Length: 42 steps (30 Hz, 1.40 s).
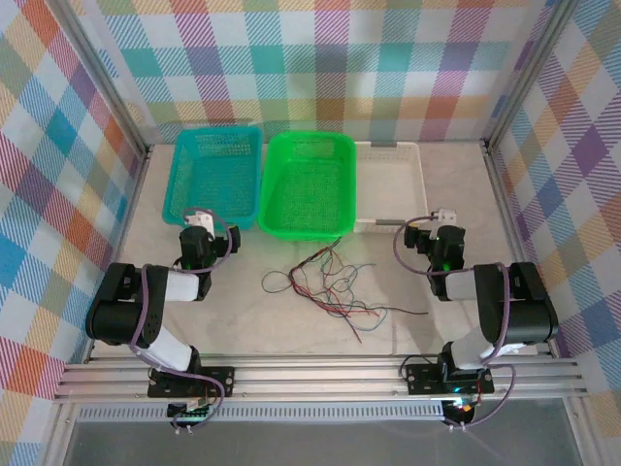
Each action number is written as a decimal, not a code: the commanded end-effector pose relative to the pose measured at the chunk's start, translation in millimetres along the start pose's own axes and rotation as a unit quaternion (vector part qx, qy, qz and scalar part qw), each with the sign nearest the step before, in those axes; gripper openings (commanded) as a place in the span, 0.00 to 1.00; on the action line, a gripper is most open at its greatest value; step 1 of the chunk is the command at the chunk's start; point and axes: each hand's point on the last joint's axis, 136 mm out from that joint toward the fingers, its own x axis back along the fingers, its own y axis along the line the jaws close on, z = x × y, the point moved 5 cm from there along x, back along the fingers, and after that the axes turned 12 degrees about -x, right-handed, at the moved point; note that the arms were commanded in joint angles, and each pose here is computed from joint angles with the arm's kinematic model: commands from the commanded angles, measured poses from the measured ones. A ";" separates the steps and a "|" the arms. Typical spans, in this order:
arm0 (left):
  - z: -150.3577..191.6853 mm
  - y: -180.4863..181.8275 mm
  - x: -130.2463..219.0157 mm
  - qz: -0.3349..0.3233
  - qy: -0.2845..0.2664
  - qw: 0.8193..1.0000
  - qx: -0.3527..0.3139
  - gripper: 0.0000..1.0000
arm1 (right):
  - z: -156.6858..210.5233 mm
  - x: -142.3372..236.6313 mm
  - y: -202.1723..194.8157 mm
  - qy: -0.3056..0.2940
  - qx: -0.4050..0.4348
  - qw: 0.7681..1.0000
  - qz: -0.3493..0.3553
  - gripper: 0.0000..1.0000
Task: Untangle the cables
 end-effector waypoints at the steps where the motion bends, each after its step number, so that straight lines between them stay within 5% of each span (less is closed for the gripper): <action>1: -3.5 3.1 -1.3 -0.001 -0.004 1.000 0.001 1.00 | -16.1 -1.9 3.5 -0.024 -0.012 1.000 -0.010 1.00; 22: -3.9 3.5 -1.4 -0.002 -0.004 1.000 0.001 1.00 | -17.8 -0.1 0.3 -0.028 -0.019 0.999 0.002 1.00; 28: -3.6 3.3 -1.3 -0.001 -0.004 1.000 0.001 1.00 | -15.4 25.3 3.1 -0.084 -0.013 0.996 -0.041 1.00; 32: -3.7 3.6 -1.4 -0.002 -0.004 1.000 0.001 1.00 | -47.9 38.7 -0.6 -0.078 -0.032 0.996 0.007 1.00; 39: -4.0 3.3 -1.7 -0.001 -0.004 1.000 0.000 1.00 | -75.8 88.4 21.2 -0.083 -0.080 0.990 -0.079 1.00; 42: -4.2 3.4 -1.5 -0.002 -0.004 1.000 0.001 1.00 | -94.1 124.1 52.0 -0.079 -0.090 0.972 -0.202 1.00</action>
